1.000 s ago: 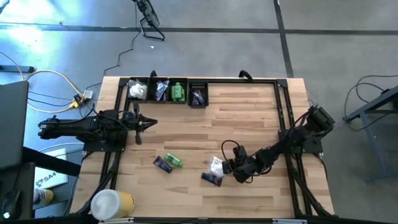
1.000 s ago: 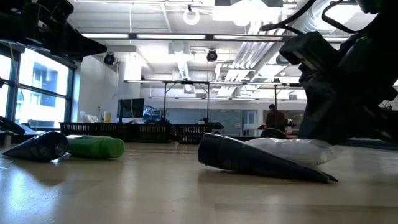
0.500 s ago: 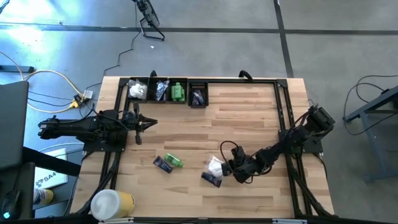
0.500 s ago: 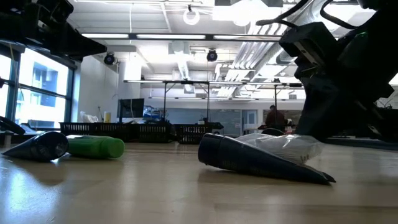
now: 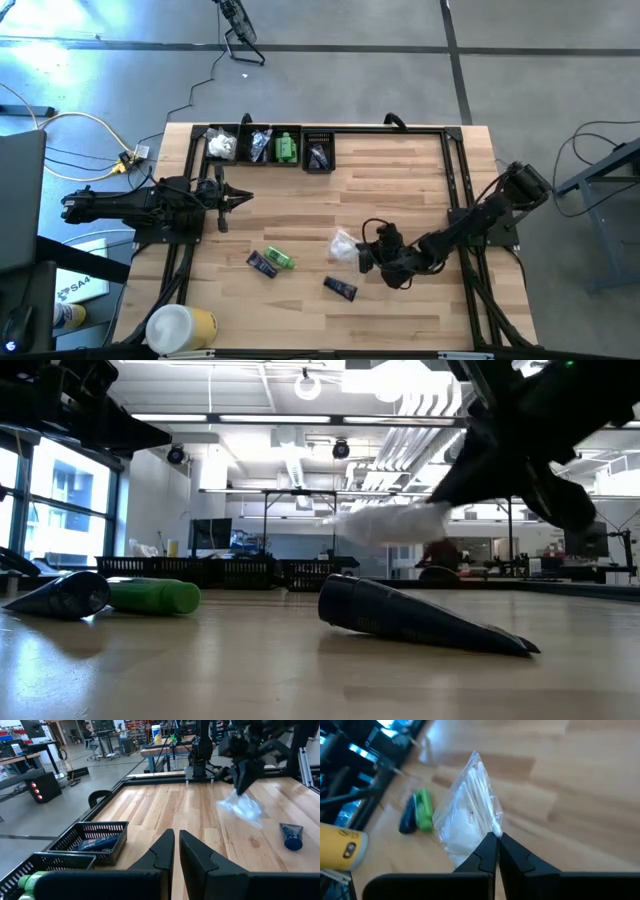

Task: Pick & Place Travel size toiletries
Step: Put the cotton pack into the left black bin

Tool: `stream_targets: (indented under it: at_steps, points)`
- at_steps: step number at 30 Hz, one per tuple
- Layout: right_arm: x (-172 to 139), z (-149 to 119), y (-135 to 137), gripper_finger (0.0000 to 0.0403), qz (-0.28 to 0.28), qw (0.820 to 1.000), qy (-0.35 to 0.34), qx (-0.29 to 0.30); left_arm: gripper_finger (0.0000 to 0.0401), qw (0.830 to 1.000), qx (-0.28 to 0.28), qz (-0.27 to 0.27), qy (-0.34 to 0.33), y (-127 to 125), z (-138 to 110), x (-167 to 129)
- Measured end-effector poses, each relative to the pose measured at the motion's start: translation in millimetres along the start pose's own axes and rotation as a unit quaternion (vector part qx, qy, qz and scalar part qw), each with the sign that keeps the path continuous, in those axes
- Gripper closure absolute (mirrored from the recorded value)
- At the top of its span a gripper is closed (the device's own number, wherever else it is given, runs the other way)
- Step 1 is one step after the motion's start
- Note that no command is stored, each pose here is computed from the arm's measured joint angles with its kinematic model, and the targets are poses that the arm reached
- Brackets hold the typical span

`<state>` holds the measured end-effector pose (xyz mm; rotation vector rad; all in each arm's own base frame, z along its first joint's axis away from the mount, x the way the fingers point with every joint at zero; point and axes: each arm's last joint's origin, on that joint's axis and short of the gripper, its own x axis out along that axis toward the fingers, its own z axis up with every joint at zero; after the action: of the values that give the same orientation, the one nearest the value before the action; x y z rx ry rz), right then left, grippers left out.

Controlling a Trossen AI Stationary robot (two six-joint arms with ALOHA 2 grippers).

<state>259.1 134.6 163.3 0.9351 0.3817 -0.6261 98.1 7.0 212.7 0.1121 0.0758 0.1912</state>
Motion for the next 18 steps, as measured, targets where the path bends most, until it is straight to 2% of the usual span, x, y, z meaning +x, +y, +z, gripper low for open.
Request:
stream_targets:
  at_steps: [7,14,18]
  points:
    - [-5.0,23.2,8.0,0.0400,0.009,0.996,-0.073,-0.057,0.0379,1.000,0.000,0.002,0.000,0.1,0.0,0.0]
    - [2.9,50.7,15.0,0.0400,0.000,0.981,-0.141,-0.133,0.0379,1.000,-0.005,0.002,-0.004,0.2,0.7,0.0]
    - [10.0,67.5,20.1,0.0400,-0.001,0.968,-0.168,-0.188,0.0379,0.997,-0.078,0.001,0.002,0.0,-0.3,0.3]
